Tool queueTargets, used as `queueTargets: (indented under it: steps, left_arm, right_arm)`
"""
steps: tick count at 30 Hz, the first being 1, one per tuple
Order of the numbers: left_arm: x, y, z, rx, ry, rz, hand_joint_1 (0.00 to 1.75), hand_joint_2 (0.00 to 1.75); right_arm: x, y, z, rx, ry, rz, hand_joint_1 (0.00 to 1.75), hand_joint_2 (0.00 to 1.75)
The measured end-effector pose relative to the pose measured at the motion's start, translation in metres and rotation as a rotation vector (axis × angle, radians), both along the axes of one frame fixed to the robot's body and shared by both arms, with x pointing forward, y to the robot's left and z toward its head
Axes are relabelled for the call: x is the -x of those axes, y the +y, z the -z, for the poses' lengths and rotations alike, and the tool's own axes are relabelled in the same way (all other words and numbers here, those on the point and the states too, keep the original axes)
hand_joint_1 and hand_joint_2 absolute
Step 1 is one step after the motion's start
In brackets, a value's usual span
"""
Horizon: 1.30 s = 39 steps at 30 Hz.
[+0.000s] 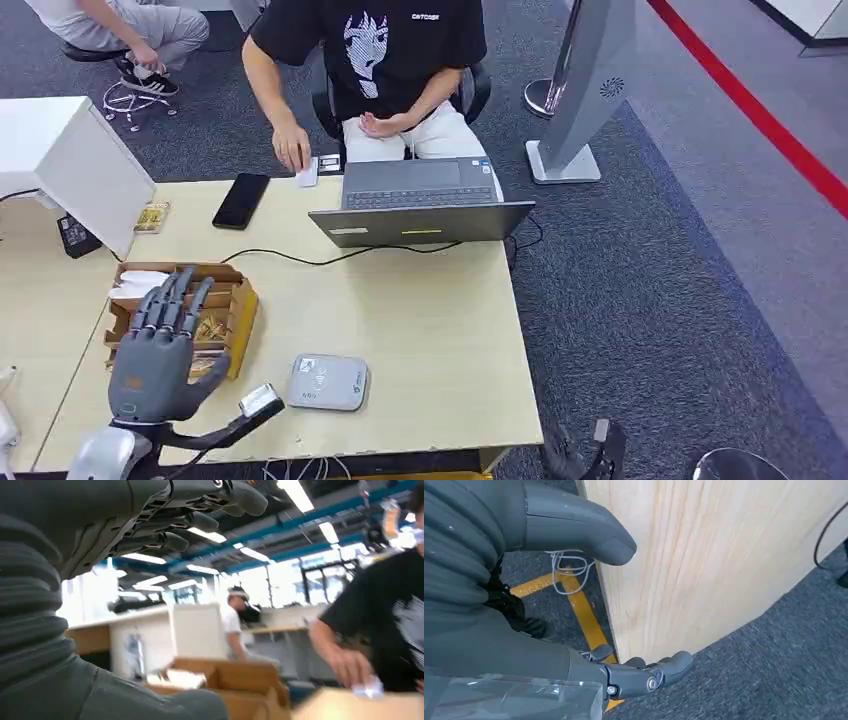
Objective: Pass the card to the sensor for recognition and then transmit it.
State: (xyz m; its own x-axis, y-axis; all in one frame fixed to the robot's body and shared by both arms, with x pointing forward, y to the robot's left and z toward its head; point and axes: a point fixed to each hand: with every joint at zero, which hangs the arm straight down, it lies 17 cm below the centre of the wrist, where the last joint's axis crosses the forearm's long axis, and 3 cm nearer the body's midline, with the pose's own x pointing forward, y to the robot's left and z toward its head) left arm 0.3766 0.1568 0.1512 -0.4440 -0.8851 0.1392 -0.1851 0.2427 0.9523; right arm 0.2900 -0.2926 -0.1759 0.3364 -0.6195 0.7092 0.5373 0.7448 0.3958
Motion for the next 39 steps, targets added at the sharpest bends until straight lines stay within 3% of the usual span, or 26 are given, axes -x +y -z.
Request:
queueTargets:
  steps: [7, 17, 23, 28, 39]
  left_arm:
    - [0.014, 0.018, 0.061, -0.039, 0.159, -0.059, 0.00, 1.75]
    - [0.017, 0.028, 0.082, -0.070, 0.214, -0.070, 0.00, 1.75]
    - [0.002, 0.064, 0.100, -0.233, 0.180, -0.131, 0.00, 1.75]
    - [-0.015, 0.101, 0.092, -0.322, 0.090, -0.189, 0.00, 1.75]
    - [-0.041, 0.126, 0.081, -0.330, 0.053, -0.253, 0.00, 1.75]
  right_arm:
    - [0.003, -0.006, 0.001, 0.008, 0.005, 0.007, 0.00, 1.75]
    - [0.003, -0.006, 0.002, 0.008, 0.007, 0.002, 0.00, 1.75]
    - [-0.001, 0.000, 0.002, 0.012, 0.014, -0.034, 0.00, 1.75]
    - [-0.005, 0.002, 0.000, 0.011, 0.012, -0.045, 0.00, 1.75]
    - [-0.013, 0.014, -0.003, 0.008, 0.008, -0.087, 0.00, 1.75]
